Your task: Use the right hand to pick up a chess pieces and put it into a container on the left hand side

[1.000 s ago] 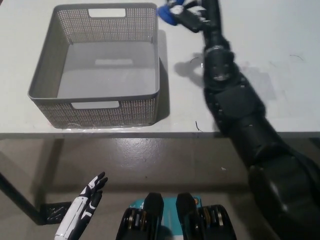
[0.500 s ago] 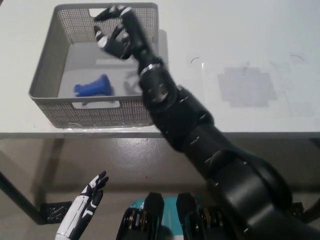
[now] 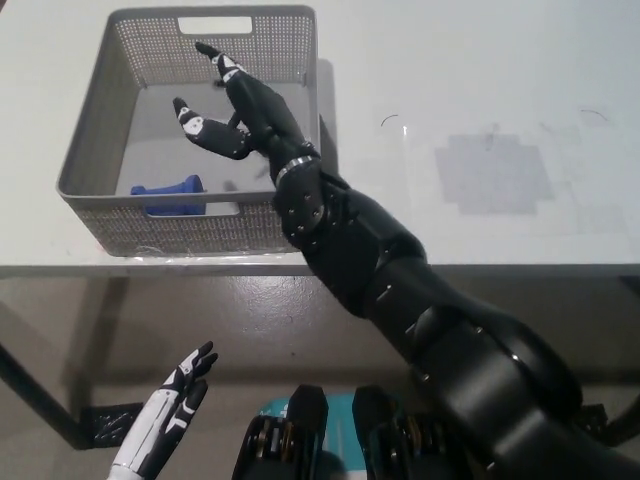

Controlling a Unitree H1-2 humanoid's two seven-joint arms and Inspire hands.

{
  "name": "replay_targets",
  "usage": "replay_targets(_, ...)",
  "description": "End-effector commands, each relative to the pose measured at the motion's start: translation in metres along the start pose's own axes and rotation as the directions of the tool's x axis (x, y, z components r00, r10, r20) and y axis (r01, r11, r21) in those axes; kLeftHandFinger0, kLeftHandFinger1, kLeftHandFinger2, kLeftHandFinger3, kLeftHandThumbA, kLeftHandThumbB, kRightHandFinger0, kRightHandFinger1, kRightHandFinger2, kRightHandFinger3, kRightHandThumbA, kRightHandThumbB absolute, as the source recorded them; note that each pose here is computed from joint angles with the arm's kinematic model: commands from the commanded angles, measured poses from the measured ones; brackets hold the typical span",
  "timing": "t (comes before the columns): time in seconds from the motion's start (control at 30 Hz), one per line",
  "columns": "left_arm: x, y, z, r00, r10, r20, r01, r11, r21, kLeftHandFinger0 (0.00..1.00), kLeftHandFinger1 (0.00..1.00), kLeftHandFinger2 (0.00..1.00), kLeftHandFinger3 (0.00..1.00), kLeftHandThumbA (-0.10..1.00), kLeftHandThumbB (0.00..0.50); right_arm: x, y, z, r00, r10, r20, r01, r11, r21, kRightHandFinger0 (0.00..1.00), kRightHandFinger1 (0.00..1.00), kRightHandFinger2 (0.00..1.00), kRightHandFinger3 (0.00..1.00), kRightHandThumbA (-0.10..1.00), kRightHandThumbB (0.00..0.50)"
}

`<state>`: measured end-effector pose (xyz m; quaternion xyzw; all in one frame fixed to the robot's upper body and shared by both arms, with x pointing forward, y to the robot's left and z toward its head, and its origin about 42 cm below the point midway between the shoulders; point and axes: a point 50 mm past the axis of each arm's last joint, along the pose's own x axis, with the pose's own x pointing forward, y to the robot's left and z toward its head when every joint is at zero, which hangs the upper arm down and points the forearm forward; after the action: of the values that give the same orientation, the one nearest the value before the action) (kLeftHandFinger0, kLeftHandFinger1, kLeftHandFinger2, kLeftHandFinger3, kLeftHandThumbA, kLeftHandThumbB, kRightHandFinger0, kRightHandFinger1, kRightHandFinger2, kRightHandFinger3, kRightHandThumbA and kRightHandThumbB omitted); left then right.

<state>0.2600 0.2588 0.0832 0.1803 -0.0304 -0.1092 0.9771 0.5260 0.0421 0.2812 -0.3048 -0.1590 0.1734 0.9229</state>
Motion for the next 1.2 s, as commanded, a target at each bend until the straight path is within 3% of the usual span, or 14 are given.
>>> replay_targets(0.0, 0.004, 0.007, 0.011, 0.998, -0.012, 0.056, 0.01, 0.999, 0.035, 1.0, 1.0, 1.0, 1.0, 1.0, 0.439, 0.017, -0.031, 0.026, 0.998, 0.002, 0.069, -0.002, 1.0, -0.002, 1.0, 1.0, 1.0, 1.0, 1.0, 0.479)
replay_targets(0.1, 0.003, 0.007, 0.009, 0.999, -0.013, 0.048, 0.012, 1.0, 0.026, 1.0, 1.0, 1.0, 1.0, 1.0, 0.433, 0.018, -0.048, 0.022, 0.996, -0.033, 0.087, 0.029, 0.999, 0.04, 1.0, 1.0, 1.0, 1.0, 1.0, 0.498)
replay_targets(0.3, 0.005, 0.007, 0.009, 0.999, -0.016, 0.045, 0.015, 1.0, 0.028, 1.0, 1.0, 1.0, 1.0, 1.0, 0.45, 0.012, -0.093, 0.021, 0.972, -0.148, 0.185, 0.125, 0.983, 0.133, 1.0, 1.0, 1.0, 1.0, 1.0, 0.464)
replay_targets(0.37, 0.005, 0.007, 0.009, 0.999, -0.012, 0.039, 0.011, 0.999, 0.031, 1.0, 1.0, 1.0, 1.0, 1.0, 0.486, 0.001, -0.112, 0.023, 0.951, -0.198, 0.236, 0.158, 0.971, 0.178, 1.0, 1.0, 1.0, 1.0, 1.0, 0.494)
replay_targets(0.5, 0.002, 0.007, 0.007, 0.999, -0.022, 0.031, 0.02, 0.998, 0.054, 1.0, 1.0, 1.0, 1.0, 1.0, 0.455, -0.033, -0.144, 0.028, 0.899, -0.281, 0.337, 0.199, 0.946, 0.256, 1.0, 1.0, 1.0, 1.0, 1.0, 0.442)
replay_targets(0.6, 0.0, 0.008, 0.006, 1.0, -0.01, 0.025, 0.009, 0.999, 0.033, 1.0, 1.0, 1.0, 1.0, 1.0, 0.456, -0.071, -0.172, 0.03, 0.869, -0.334, 0.365, 0.245, 0.932, 0.269, 1.0, 1.0, 1.0, 1.0, 1.0, 0.456)
replay_targets(0.7, -0.001, 0.009, 0.004, 1.0, -0.006, 0.014, 0.005, 0.999, 0.038, 1.0, 1.0, 1.0, 1.0, 1.0, 0.465, -0.11, -0.194, 0.024, 0.839, -0.379, 0.39, 0.279, 0.916, 0.289, 1.0, 1.0, 1.0, 1.0, 1.0, 0.43)
replay_targets(0.87, -0.006, 0.009, 0.002, 1.0, 0.002, 0.006, -0.002, 0.999, 0.036, 1.0, 1.0, 1.0, 1.0, 1.0, 0.459, -0.163, -0.202, 0.008, 0.809, -0.415, 0.416, 0.281, 0.895, 0.346, 1.0, 1.0, 1.0, 1.0, 1.0, 0.406)
replay_targets(1.03, -0.009, 0.007, -0.002, 1.0, 0.012, -0.003, -0.012, 0.999, 0.032, 1.0, 1.0, 1.0, 1.0, 1.0, 0.459, -0.221, -0.195, -0.011, 0.797, -0.44, 0.415, 0.307, 0.885, 0.35, 1.0, 1.0, 1.0, 1.0, 1.0, 0.414)
replay_targets(1.17, -0.01, 0.009, -0.002, 1.0, 0.016, -0.004, -0.016, 1.0, 0.019, 1.0, 1.0, 1.0, 1.0, 1.0, 0.471, -0.261, -0.179, -0.028, 0.808, -0.457, 0.372, 0.321, 0.87, 0.374, 1.0, 1.0, 1.0, 1.0, 1.0, 0.348)
